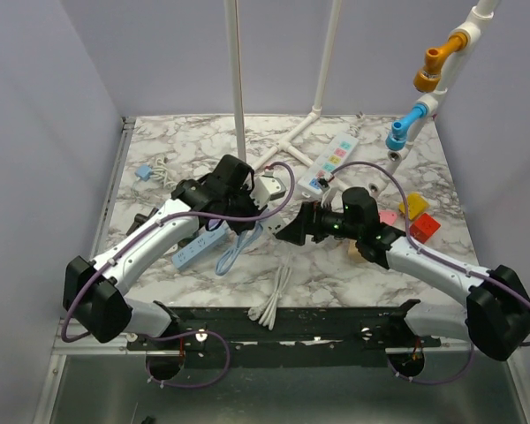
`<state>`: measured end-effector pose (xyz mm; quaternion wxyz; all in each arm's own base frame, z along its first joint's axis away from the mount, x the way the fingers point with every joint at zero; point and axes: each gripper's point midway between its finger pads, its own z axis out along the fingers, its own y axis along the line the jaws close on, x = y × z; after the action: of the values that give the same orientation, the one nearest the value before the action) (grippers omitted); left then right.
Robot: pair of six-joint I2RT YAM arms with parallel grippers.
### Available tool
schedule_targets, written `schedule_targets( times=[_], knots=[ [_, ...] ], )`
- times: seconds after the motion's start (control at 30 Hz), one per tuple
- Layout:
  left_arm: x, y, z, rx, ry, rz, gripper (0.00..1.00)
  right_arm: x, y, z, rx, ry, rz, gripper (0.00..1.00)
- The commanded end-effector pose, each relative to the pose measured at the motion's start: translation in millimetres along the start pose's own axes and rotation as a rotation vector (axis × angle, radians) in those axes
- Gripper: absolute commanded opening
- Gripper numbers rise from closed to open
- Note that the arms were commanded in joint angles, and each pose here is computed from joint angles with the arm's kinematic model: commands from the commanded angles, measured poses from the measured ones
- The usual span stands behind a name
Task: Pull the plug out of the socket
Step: Remove the plug from the socket.
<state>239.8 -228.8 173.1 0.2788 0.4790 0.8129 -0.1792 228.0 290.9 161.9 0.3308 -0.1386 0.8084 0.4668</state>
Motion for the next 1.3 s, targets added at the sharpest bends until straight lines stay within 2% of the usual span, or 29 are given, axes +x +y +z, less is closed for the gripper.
schedule_targets(
  times=[0.0, 0.2, 0.53, 0.6, 0.67, 0.83, 0.9, 1.03, 1.2, 1.27],
  knots=[
    [-18, -13, -18, 0.048, -0.101, 0.085, 0.0, -13, 30, 3, -0.147, -0.019, -0.035, 1.0],
    [-28, -26, -32, 0.099, -0.173, 0.139, 0.0, -10, 39, 12, -0.231, 0.013, -0.039, 0.96],
    [-17, -45, -36, 0.19, -0.165, 0.164, 0.0, -12, 52, 27, -0.307, 0.025, -0.027, 0.84],
    [-17, -45, -36, 0.192, -0.164, 0.159, 0.0, -10, 55, 30, -0.316, 0.032, -0.017, 0.78],
    [-19, -44, -35, 0.182, -0.17, 0.159, 0.0, -6, 57, 32, -0.326, 0.044, -0.009, 0.67],
    [-24, -37, -35, 0.148, -0.186, 0.15, 0.0, 7, 54, 37, -0.307, 0.075, 0.02, 0.24],
    [-25, -34, -34, 0.131, -0.192, 0.148, 0.0, 11, 52, 36, -0.29, 0.076, 0.024, 0.13],
    [-30, -29, -38, 0.093, -0.222, 0.154, 0.0, 14, 30, 35, -0.172, 0.042, 0.058, 0.01],
    [-40, -31, -55, 0.066, -0.286, 0.183, 0.0, 30, -14, 40, 0.033, 0.042, 0.16, 0.01],
    [-42, -31, -62, 0.054, -0.296, 0.195, 0.0, 38, -21, 44, 0.052, 0.07, 0.165, 0.01]
  ],
)
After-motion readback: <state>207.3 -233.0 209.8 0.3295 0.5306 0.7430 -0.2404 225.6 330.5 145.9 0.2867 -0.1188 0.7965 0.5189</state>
